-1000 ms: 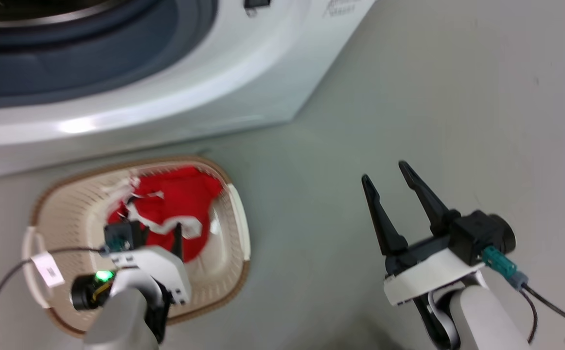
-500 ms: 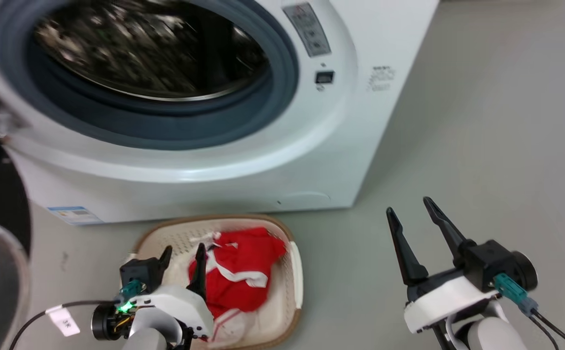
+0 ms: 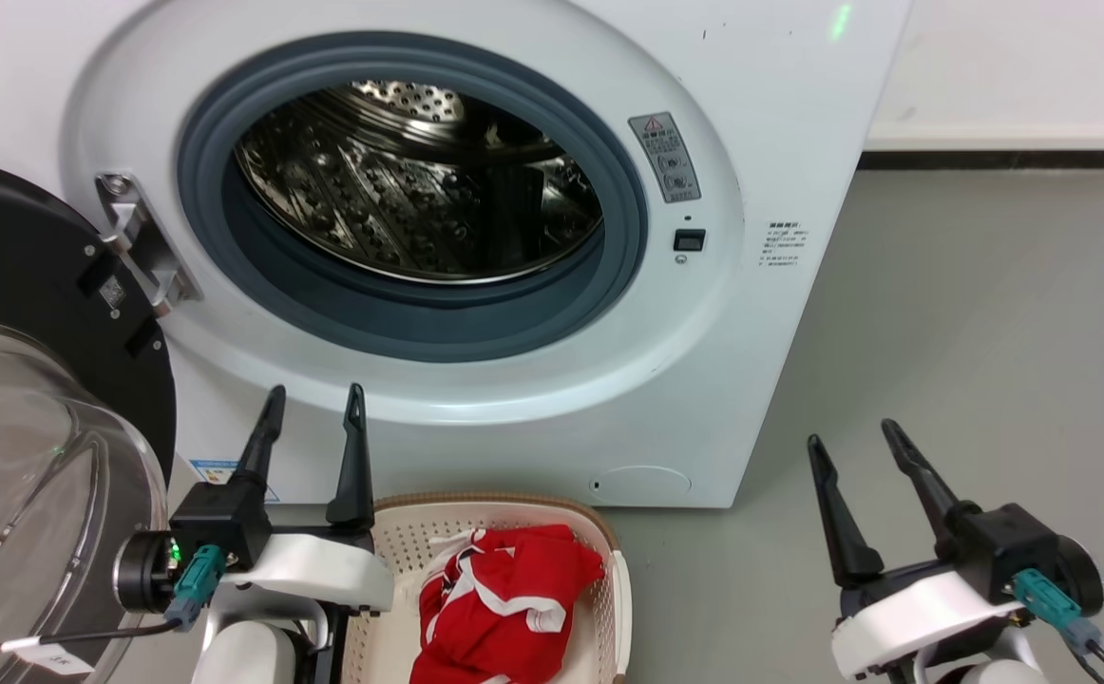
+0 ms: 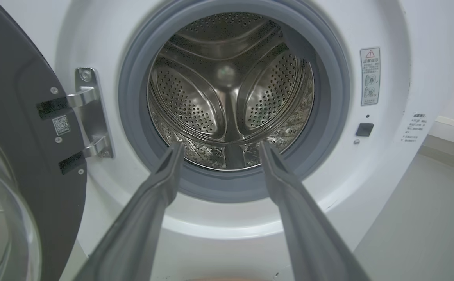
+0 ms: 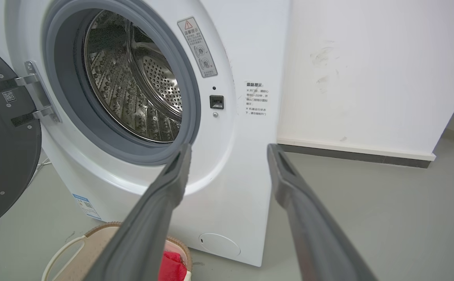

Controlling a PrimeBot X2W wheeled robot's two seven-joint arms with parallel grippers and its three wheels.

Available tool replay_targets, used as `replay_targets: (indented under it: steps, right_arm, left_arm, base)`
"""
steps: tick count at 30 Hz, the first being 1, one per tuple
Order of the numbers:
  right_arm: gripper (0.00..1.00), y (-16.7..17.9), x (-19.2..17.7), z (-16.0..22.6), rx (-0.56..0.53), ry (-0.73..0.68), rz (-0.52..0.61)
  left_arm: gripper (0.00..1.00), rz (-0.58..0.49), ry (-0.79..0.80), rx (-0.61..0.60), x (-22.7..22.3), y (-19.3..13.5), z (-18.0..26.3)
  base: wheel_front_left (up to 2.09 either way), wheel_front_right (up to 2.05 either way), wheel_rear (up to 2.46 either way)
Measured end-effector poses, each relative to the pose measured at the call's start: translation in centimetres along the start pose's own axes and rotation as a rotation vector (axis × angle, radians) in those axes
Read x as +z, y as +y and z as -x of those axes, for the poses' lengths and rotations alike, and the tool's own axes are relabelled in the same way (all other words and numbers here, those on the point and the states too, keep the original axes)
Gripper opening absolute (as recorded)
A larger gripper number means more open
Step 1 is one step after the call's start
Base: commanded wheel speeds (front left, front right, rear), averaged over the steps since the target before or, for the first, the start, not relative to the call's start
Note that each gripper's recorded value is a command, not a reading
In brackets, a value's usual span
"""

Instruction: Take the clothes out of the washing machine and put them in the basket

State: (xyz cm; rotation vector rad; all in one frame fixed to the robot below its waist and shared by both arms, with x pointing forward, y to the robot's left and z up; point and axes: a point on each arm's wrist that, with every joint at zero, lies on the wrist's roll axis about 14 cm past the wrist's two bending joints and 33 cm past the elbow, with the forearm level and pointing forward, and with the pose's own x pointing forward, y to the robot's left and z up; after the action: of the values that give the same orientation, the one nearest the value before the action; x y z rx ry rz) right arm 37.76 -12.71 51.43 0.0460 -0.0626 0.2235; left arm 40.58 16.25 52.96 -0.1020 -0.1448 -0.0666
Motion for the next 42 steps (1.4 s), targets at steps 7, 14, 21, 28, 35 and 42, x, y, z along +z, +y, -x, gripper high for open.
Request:
replay_targets:
  steps: [7,14,21,28,35,42]
  right_arm:
    - [1.00,-1.2,1.1,1.4,-0.044,-0.023,0.020]
    - [1.00,-1.5,1.5,2.5,-0.060,-0.028,0.025]
    - [1.00,-1.1,1.6,2.6,-0.050,-0.032,0.017]
    - [1.00,-0.9,1.5,2.8,-0.044,-0.029,0.013]
    - [0.00,-0.8,1.2,2.9,-0.043,-0.015,0.011]
    - [0.00,-1.0,-0.1,3.5,-0.063,0.019,-0.087]
  left_arm:
    - [1.00,-0.057,-0.100,-0.028,3.5,-0.6,1.1]
    - [1.00,-0.068,-0.071,-0.027,2.6,-0.7,3.0]
    - [1.00,-0.052,-0.036,-0.014,1.5,-0.5,3.9]
    - [1.00,-0.046,-0.023,-0.012,1.1,-0.5,4.1]
    - [0.00,-0.046,-0.019,-0.008,1.0,-0.5,4.1]
    - [0.00,0.039,0.063,0.034,-1.0,0.5,4.7]
  base:
    - [0.00,0.00,0.00]
    - [0.00,0.00,0.00]
    - [0.00,0.00,0.00]
    - [0.00,0.00,0.00]
    - [0.00,0.00,0.00]
    - [0.00,0.00,0.00]
